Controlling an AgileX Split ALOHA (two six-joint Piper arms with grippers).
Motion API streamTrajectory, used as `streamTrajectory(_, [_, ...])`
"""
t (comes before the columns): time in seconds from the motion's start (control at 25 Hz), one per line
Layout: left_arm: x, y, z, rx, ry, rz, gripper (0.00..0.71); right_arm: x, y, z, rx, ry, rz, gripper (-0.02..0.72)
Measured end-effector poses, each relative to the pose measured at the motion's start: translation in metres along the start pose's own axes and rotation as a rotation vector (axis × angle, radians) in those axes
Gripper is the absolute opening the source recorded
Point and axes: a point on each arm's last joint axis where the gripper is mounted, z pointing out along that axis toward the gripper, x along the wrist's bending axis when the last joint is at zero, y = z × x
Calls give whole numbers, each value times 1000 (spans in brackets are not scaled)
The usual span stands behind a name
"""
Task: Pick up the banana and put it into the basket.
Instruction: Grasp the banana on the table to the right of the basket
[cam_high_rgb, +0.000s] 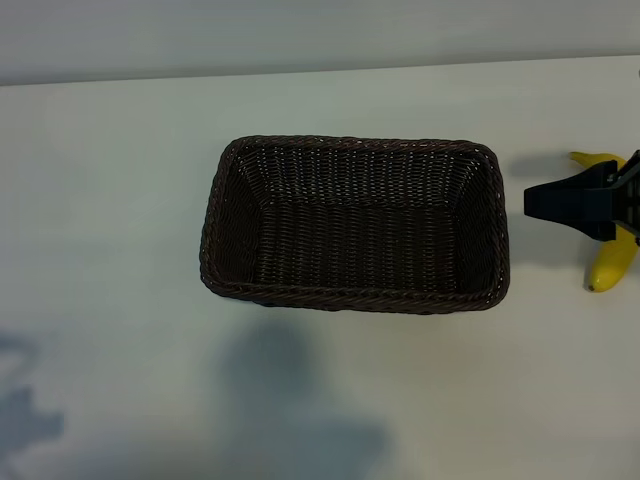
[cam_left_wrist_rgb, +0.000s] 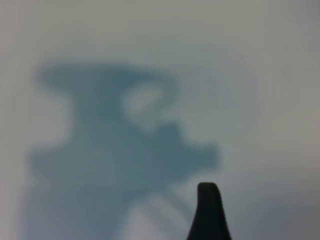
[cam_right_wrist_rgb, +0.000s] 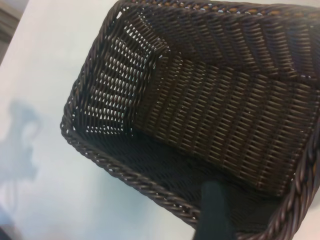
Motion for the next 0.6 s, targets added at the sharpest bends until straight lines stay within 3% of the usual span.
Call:
streamTrajectory(0.4, [1,-4,-6,-59,9,-8,562,-1,0,0,-4,-9,46,522])
streamTrajectory(0.6, [4,-10,-12,-114,61,-71,562,-7,-2,0,18,-80,103,522])
